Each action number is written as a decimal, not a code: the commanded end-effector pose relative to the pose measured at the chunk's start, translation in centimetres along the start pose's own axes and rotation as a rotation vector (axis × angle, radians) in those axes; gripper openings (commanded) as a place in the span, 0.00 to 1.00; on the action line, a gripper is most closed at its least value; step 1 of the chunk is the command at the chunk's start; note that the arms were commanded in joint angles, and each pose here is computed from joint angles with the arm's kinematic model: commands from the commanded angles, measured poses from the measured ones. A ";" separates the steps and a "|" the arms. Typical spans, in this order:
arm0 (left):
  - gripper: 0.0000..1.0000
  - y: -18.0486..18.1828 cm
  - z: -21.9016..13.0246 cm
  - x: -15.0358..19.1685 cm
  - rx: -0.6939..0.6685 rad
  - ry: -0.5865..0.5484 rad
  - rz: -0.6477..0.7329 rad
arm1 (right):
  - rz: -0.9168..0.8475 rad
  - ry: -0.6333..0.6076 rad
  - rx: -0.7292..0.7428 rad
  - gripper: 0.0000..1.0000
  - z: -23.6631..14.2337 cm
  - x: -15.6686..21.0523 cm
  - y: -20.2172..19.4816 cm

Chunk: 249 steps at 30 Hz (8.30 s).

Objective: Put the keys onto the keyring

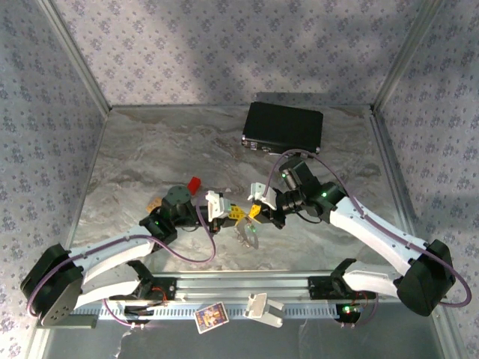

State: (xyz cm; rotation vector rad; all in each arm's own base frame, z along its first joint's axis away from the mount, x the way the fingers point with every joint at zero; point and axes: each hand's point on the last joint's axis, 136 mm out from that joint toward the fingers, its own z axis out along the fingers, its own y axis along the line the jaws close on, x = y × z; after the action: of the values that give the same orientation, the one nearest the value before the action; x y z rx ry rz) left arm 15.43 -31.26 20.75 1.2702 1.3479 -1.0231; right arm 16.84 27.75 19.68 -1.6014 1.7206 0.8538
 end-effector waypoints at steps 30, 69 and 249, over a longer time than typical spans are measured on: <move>0.00 -0.7 -0.3 -3.1 0.028 -0.112 0.057 | -0.023 -0.084 -0.015 0.09 0.3 -1.5 0.4; 0.00 -0.5 0.0 -1.3 0.043 0.048 0.070 | -0.044 -0.073 0.018 0.27 -0.8 -2.5 0.5; 0.00 0.8 -1.8 -4.2 -0.095 -0.183 0.031 | -0.102 -0.170 0.211 0.04 0.8 -1.5 -1.0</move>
State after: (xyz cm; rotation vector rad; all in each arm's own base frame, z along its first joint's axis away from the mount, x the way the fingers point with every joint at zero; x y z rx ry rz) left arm 16.14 -30.33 22.86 1.1292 1.3076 -1.0079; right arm 18.06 29.03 19.92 -1.4169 1.5726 0.7145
